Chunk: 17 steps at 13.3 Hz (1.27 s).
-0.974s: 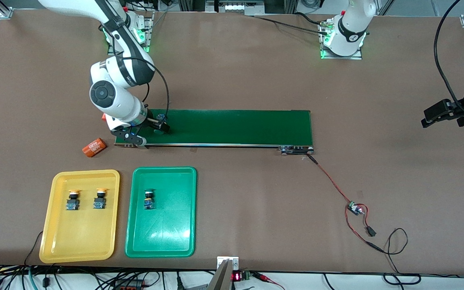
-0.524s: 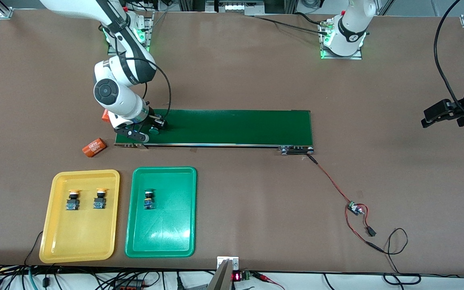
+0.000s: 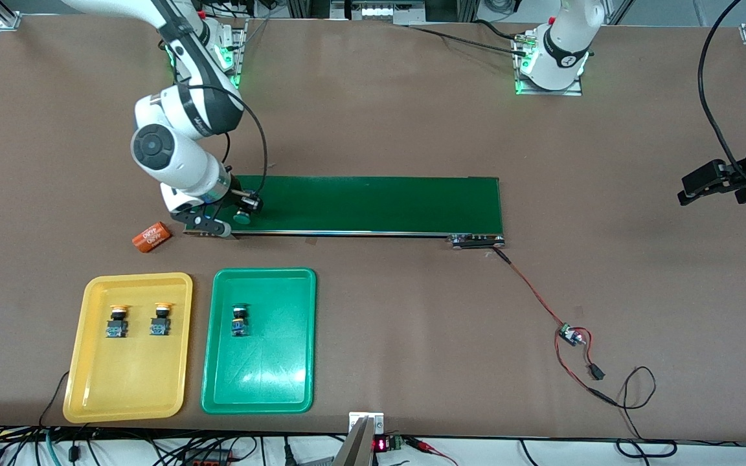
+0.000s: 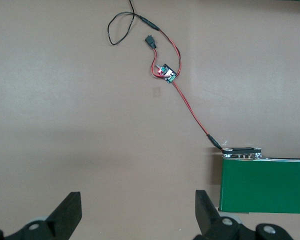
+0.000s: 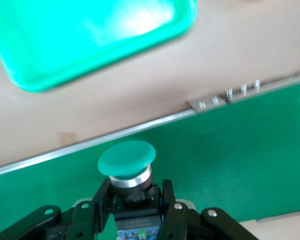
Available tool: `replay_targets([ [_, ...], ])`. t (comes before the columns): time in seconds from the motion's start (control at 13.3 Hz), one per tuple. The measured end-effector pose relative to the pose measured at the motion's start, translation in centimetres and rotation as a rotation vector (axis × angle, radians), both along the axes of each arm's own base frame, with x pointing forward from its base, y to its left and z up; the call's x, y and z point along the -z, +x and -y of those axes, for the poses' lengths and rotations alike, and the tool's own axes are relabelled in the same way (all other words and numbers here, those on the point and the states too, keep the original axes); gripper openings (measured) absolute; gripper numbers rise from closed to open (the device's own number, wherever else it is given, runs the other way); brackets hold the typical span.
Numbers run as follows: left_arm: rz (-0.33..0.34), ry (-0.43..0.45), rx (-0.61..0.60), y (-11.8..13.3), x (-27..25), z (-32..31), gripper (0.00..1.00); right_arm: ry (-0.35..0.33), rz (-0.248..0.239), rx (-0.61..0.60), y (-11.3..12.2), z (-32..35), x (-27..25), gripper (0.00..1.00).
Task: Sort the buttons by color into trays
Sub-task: 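Carry the green-cap button over the green tray with the right gripper, then lower the green-cap button into the green tray and open the right gripper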
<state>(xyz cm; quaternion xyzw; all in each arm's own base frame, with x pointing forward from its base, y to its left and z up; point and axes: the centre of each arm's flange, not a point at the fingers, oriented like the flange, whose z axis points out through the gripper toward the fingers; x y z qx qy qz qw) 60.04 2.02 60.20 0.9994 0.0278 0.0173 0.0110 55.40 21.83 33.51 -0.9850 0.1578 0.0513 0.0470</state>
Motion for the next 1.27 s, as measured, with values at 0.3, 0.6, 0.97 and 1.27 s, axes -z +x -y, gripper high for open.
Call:
replay_targets([
  [0.3, 0.000, 0.000, 0.000, 0.0, 0.0, 0.0, 1.00, -0.012, 0.084, -0.104, 6.1, -0.4, -6.5, 0.44],
  [0.6, 0.000, 0.000, 0.000, 0.0, 0.0, 0.0, 1.00, -0.052, 0.090, -0.287, 10.7, -0.5, -1.3, 0.44],
  [0.97, 0.000, 0.000, 0.000, 0.0, 0.0, 0.0, 1.00, -0.017, 0.183, -0.371, 15.0, -2.8, 2.7, 0.44],
  [1.27, -0.001, 0.000, 0.000, 0.0, 0.0, 0.0, 1.00, -0.021, 0.243, -0.417, 16.9, -2.0, 8.0, 0.44],
])
